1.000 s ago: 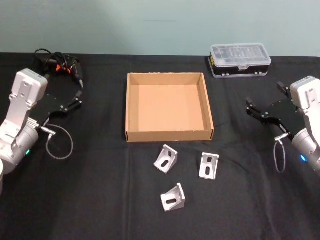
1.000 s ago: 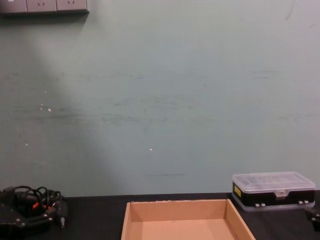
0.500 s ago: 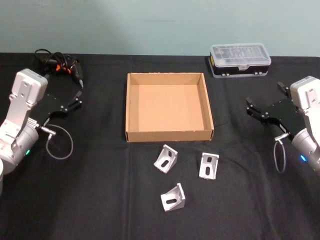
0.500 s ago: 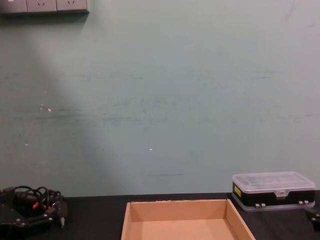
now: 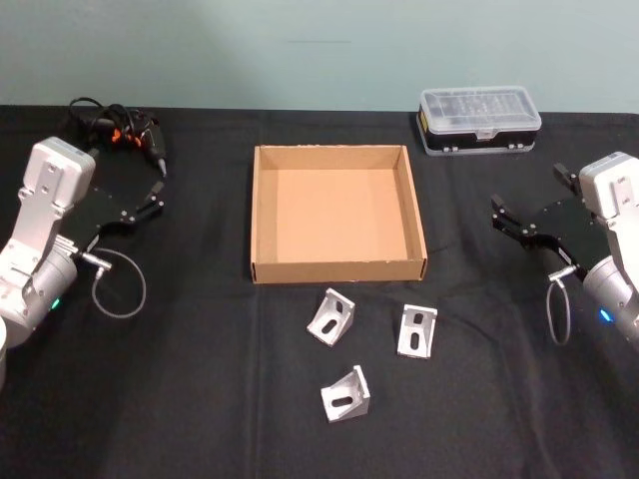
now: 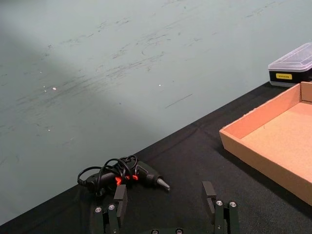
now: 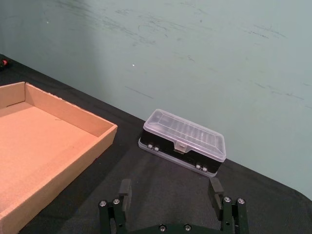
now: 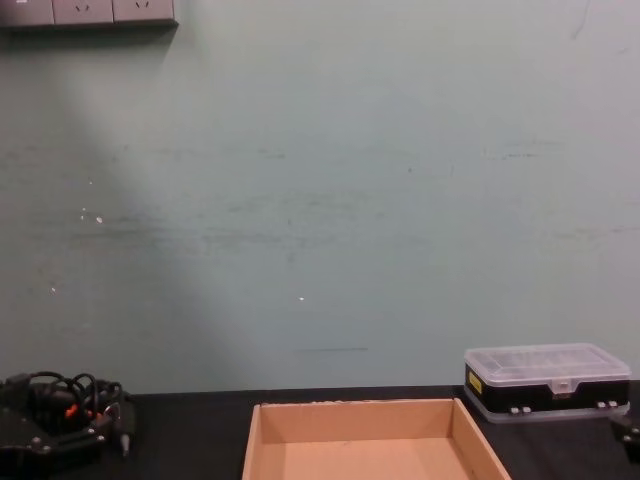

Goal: Use one hand to pick up the angle iron from the table and place it into the box.

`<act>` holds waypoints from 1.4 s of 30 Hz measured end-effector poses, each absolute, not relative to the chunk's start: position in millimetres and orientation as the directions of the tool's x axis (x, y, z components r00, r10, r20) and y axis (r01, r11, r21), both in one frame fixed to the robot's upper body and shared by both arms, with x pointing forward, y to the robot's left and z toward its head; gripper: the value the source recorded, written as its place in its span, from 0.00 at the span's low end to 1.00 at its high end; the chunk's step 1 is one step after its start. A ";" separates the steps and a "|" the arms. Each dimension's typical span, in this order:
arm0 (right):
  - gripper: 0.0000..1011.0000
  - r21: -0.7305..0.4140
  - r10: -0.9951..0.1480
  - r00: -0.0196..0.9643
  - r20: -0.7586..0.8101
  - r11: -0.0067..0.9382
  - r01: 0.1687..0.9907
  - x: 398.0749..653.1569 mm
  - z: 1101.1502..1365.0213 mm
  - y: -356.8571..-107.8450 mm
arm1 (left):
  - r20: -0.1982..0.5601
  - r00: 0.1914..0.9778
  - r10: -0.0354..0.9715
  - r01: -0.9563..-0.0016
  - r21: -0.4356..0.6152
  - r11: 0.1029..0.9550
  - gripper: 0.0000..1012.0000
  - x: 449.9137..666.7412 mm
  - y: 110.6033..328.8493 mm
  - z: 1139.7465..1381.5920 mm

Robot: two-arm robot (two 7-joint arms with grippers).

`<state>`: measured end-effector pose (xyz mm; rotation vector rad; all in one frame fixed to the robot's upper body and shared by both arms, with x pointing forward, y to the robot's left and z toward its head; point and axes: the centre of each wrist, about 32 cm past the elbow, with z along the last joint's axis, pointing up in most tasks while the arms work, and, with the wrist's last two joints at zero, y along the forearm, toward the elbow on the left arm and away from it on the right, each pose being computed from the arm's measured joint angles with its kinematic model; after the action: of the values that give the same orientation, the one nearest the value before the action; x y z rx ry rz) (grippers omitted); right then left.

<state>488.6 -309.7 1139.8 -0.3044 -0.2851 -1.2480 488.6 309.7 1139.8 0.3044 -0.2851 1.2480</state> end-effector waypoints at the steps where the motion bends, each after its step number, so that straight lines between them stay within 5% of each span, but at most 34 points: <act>1: 0.99 -0.070 -0.880 0.292 0.374 0.287 0.955 488.6 1139.8 -309.7 | 0.374 0.292 0.880 -0.955 0.070 0.287 0.99 488.6 309.7 1139.8; 29: 0.99 -0.067 -0.883 0.291 0.369 0.287 0.956 489.0 1140.6 -309.3 | 0.374 0.292 0.880 -0.955 0.070 0.287 0.99 488.6 309.7 1139.8; 42: 0.99 -0.019 -0.886 0.353 0.300 0.365 0.931 490.9 1173.1 -314.9 | 0.374 0.292 0.880 -0.955 0.070 0.287 0.99 488.6 309.7 1139.8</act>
<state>490.9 -314.9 1173.1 -0.1988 -0.2565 -1.1845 488.6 309.7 1139.8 0.3044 -0.2850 1.2480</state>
